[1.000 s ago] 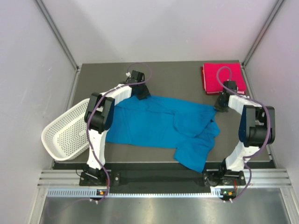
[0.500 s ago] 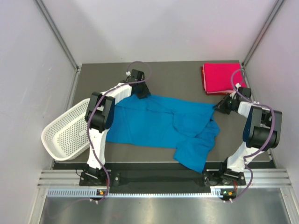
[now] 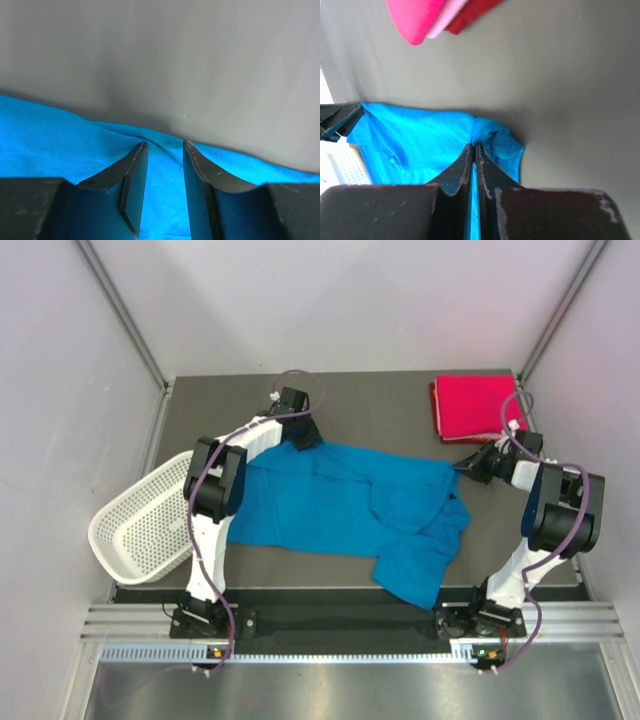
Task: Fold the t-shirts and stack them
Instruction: Fold the tshirt
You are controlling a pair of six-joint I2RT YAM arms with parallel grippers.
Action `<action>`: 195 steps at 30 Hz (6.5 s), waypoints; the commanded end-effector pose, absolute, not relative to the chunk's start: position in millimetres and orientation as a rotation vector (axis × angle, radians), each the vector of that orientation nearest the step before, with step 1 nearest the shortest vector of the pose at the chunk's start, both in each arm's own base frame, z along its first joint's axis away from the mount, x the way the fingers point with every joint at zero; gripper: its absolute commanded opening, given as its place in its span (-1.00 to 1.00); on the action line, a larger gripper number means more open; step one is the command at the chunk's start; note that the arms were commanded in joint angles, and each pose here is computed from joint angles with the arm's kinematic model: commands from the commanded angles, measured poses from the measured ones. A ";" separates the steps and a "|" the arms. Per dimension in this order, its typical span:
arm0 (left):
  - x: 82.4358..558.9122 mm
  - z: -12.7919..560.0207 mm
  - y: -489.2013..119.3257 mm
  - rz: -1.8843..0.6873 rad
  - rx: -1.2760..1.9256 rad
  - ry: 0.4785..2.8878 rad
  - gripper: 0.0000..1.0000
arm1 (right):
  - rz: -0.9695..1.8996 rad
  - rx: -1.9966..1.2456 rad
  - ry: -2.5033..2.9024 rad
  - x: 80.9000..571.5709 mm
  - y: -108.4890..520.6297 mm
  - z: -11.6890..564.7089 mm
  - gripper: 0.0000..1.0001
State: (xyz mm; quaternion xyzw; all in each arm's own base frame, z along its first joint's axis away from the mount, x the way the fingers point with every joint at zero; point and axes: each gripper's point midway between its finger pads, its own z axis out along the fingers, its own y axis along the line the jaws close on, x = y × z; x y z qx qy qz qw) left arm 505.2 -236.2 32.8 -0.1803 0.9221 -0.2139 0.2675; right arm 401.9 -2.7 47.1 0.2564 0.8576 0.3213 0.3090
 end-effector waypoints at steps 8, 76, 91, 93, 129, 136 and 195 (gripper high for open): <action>471.0 -64.9 -176.4 -0.234 -0.564 2.685 -0.18 | 0.997 0.776 2.023 407.3 -23.2 58.6 -1.00; 446.2 58.9 -45.6 -0.173 -0.364 2.683 -0.19 | 0.255 0.904 2.617 258.0 84.9 41.4 -0.28; 447.4 49.2 -47.3 -0.179 -0.358 2.719 -1.00 | 0.138 0.865 2.633 261.1 82.4 22.1 -0.96; 446.6 48.6 -47.1 -0.177 -0.364 2.721 -1.00 | 0.113 0.842 2.626 262.8 78.6 30.6 -1.00; 437.2 54.6 -21.6 0.031 -0.409 2.732 -1.00 | 0.141 0.698 2.524 272.0 48.7 88.1 -1.00; 436.9 59.7 -23.1 0.019 -0.405 2.734 -1.00 | 0.162 0.691 2.530 271.6 43.6 90.1 -1.00; 497.7 27.0 -47.4 -0.126 -0.398 2.704 -0.18 | 0.231 0.480 2.409 426.7 48.6 62.0 -0.26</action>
